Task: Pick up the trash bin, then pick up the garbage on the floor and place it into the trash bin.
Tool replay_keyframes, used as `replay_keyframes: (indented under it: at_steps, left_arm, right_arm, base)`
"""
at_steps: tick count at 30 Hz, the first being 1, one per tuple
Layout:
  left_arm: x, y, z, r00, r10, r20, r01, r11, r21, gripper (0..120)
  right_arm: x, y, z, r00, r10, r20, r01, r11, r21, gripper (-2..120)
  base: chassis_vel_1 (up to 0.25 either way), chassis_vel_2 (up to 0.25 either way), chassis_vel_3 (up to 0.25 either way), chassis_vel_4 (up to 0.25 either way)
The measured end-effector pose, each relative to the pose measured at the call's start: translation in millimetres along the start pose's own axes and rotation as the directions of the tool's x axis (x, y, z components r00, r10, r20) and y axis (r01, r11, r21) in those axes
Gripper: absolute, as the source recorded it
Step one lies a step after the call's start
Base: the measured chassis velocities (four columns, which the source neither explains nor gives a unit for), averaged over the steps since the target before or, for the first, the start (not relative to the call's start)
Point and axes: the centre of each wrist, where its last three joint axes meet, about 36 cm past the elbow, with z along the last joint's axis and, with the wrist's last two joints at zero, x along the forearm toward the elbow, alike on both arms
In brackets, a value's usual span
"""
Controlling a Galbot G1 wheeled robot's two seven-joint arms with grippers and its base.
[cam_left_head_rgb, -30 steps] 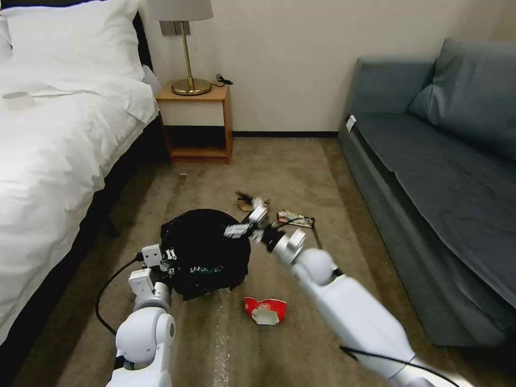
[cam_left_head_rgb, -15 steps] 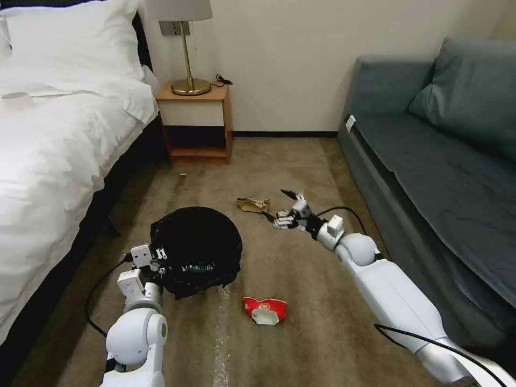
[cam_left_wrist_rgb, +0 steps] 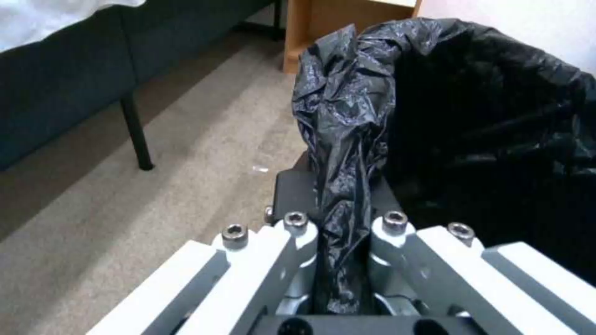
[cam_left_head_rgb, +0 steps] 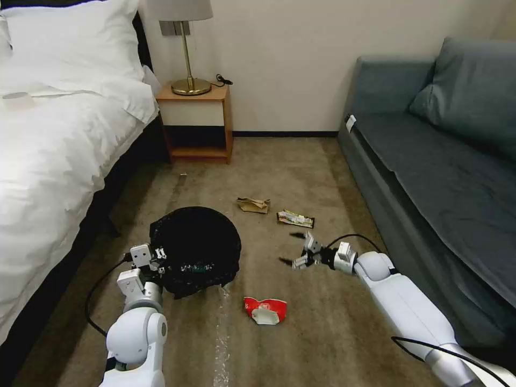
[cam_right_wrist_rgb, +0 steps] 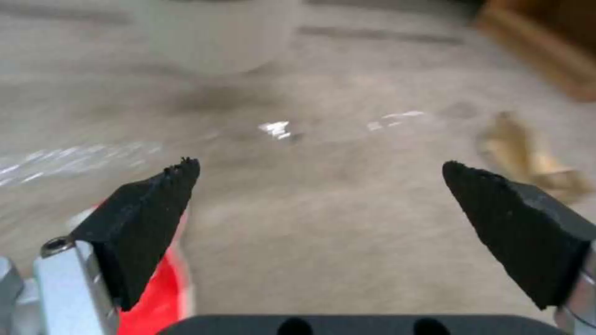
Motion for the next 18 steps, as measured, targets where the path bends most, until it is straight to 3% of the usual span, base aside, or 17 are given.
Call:
replay_keyframes:
  at_steps: [6, 18]
  left_arm:
    - [-1.9, -2.6, -1.2, 1.0, 0.001, 0.001, -0.001, 1.0, -0.013, 5]
    - [-2.5, -4.5, 7.6, 1.0, 0.005, -0.015, -0.005, 0.999, -0.032, 5]
  right_arm:
    - [-17, 16, 14, 0.986, -0.162, -0.041, 0.162, 0.987, 0.009, 100]
    - [-49, 53, 30, 0.956, -0.289, -0.055, 0.289, 0.957, -0.002, 100]
  base:
    - [0.0, 0.0, 0.0, 0.0]
    - [0.0, 0.0, 0.0, 0.0]
